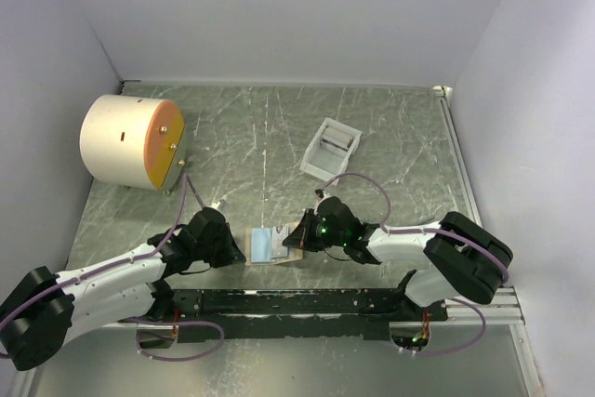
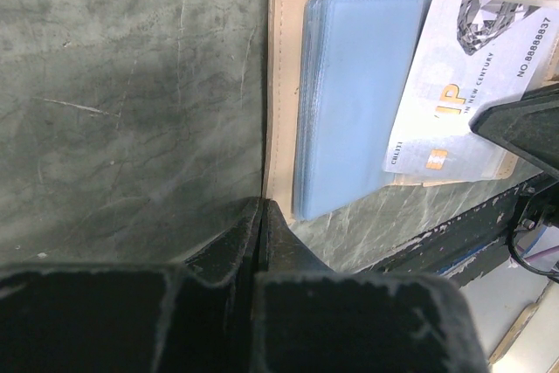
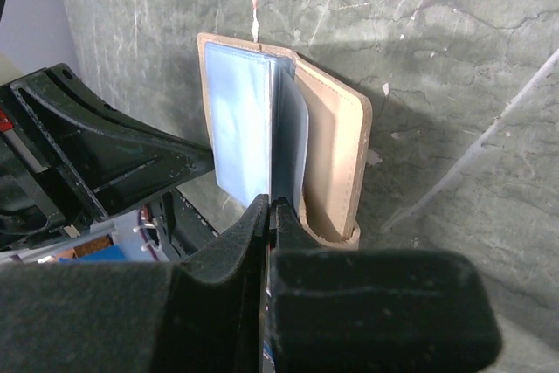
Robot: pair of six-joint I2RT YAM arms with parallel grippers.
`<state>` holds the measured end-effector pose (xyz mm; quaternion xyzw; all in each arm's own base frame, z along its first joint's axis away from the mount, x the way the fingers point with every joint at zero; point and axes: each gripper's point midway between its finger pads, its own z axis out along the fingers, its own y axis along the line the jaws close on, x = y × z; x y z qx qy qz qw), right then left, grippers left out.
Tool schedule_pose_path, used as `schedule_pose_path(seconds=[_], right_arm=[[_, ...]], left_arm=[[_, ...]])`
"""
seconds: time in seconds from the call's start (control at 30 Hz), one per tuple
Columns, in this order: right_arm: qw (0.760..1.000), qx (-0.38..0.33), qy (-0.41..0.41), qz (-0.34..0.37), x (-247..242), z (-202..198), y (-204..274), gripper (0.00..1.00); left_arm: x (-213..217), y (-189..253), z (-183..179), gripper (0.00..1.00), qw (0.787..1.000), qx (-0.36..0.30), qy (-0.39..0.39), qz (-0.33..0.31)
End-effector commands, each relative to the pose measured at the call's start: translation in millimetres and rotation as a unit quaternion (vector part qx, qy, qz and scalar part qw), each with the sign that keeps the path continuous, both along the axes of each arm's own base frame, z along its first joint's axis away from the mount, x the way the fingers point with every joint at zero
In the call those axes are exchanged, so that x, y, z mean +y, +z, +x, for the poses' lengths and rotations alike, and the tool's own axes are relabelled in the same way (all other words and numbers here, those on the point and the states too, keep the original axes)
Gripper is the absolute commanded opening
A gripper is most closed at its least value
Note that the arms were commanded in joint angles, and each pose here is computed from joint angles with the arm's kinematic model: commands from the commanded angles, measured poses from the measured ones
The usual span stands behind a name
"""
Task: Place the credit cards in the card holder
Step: Insert the credit card into the card holder.
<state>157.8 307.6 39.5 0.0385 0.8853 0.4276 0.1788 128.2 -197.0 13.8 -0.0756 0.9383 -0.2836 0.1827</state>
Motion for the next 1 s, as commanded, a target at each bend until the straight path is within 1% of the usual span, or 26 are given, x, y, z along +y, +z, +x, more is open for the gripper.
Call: schedule_pose_path(seconds=[0.0,0.33,0.97], right_arm=[[1.000,0.008,0.009,-0.006,-2.5,-8.0,-7.7,0.00],[1.000,0.011,0.009,-0.002,-1.4,-10.6,-5.2,0.00],[0.997,0.056,0.000,-0.044,-3.5,-12.3,-18.4,0.03]], left_arm=[[-4.4,2.9,-1.4,0.08,1.000,-0.001,-0.006,-0.013],[-6.2,4.2,-1.5,0.08,1.000,-0.002,-0.006,-0.020],[-7.5,5.4,-0.2,0.08,1.000,-0.003,-0.008,-0.019]])
